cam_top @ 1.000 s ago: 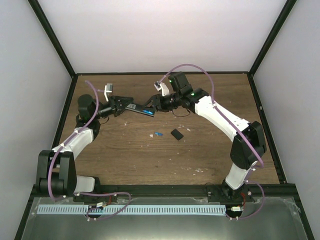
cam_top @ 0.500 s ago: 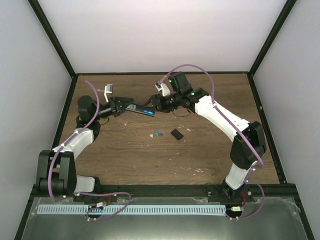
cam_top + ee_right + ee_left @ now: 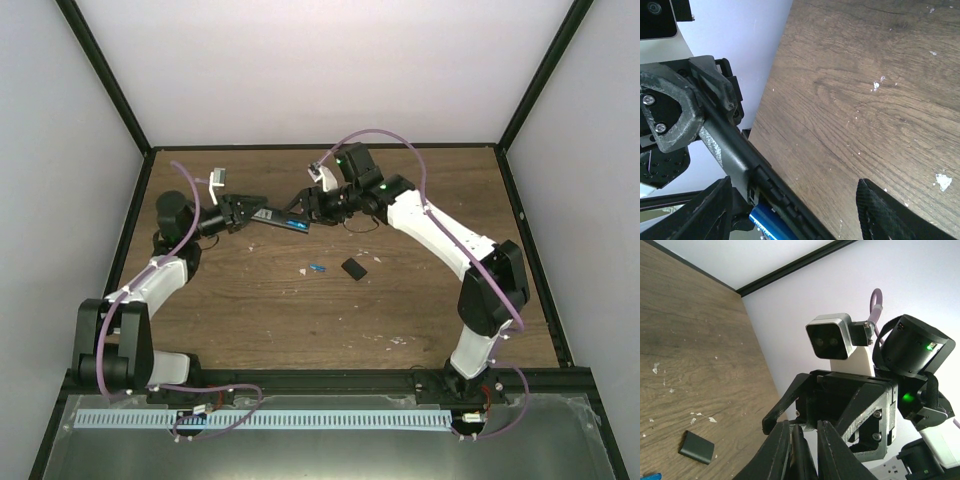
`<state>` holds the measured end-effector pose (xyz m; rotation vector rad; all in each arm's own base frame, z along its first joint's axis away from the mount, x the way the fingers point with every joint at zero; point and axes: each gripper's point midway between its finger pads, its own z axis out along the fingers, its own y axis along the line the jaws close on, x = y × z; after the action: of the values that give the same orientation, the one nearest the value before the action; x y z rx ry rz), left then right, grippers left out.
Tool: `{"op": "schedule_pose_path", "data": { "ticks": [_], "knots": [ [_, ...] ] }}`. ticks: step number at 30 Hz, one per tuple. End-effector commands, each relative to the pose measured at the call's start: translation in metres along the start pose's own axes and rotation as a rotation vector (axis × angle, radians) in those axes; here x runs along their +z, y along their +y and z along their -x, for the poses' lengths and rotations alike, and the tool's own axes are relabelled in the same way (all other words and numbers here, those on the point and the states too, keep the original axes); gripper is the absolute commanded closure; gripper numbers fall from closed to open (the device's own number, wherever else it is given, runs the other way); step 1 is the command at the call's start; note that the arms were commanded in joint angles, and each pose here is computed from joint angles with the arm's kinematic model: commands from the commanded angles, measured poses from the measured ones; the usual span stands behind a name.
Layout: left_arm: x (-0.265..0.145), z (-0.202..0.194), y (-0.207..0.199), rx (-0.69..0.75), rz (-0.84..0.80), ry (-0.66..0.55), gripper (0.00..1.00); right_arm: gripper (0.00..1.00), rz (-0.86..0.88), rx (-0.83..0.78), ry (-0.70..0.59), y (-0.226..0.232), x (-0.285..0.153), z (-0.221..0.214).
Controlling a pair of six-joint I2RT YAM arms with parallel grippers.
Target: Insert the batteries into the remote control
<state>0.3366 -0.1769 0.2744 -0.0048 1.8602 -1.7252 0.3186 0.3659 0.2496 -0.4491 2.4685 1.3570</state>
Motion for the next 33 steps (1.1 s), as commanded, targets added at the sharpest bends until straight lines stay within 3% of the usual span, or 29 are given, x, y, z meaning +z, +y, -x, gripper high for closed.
{"op": "schedule_pose_path", "data": {
  "ticks": [1,17,33],
  "knots": [
    [0.002,0.004,0.003,0.019,0.000,-0.017,1.00,0.40,0.022,0.002,-0.003,0.007,-0.004,0.005],
    [0.005,0.012,0.002,0.028,0.003,-0.036,1.00,0.40,0.003,0.027,0.035,-0.007,0.003,-0.007],
    [0.004,0.012,0.000,0.033,-0.002,-0.039,1.00,0.49,0.009,0.021,0.038,-0.007,0.006,-0.006]
  ]
}}
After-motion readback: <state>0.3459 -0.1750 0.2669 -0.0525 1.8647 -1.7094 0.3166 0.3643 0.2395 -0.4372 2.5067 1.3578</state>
